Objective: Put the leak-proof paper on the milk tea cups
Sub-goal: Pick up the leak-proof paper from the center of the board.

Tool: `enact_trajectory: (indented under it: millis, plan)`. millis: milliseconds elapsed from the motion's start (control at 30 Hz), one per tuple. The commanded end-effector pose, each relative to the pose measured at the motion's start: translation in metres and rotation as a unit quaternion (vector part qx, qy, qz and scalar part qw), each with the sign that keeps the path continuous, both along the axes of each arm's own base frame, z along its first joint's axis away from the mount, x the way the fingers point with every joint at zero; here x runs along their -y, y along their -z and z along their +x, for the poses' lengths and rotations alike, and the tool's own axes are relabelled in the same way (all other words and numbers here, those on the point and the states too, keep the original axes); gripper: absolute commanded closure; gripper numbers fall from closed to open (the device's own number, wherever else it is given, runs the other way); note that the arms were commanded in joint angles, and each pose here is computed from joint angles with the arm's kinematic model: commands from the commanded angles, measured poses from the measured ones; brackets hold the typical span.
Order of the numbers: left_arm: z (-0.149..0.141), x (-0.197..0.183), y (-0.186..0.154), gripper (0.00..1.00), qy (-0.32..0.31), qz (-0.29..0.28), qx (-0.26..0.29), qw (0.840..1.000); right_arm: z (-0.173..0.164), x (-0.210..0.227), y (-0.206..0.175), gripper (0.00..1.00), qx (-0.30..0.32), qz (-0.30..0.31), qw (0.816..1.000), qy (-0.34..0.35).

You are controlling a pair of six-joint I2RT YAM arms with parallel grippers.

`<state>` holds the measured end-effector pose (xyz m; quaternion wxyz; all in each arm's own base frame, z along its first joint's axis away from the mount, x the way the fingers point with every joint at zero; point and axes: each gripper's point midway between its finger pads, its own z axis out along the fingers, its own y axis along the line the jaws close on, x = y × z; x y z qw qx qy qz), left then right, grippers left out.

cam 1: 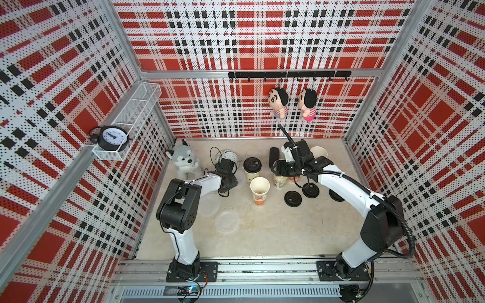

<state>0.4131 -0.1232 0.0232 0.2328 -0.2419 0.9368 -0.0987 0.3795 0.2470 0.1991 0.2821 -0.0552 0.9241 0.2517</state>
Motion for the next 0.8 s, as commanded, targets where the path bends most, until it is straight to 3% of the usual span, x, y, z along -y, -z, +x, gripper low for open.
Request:
enact_trajectory:
  millis: [0,500,767]
  plan:
    - [-0.011,-0.011,0.026,0.65,-0.014,0.026,-0.037,0.999,0.0,0.007,-0.011,0.42,0.017,0.006,1.0,0.0]
    - [-0.009,-0.022,0.038,0.8,-0.023,0.046,-0.048,0.998,0.002,0.014,0.001,0.42,0.008,0.009,1.0,0.004]
    - [-0.008,-0.027,0.034,0.96,-0.026,0.053,-0.045,0.997,0.003,0.014,-0.001,0.41,0.01,0.014,1.0,0.003]
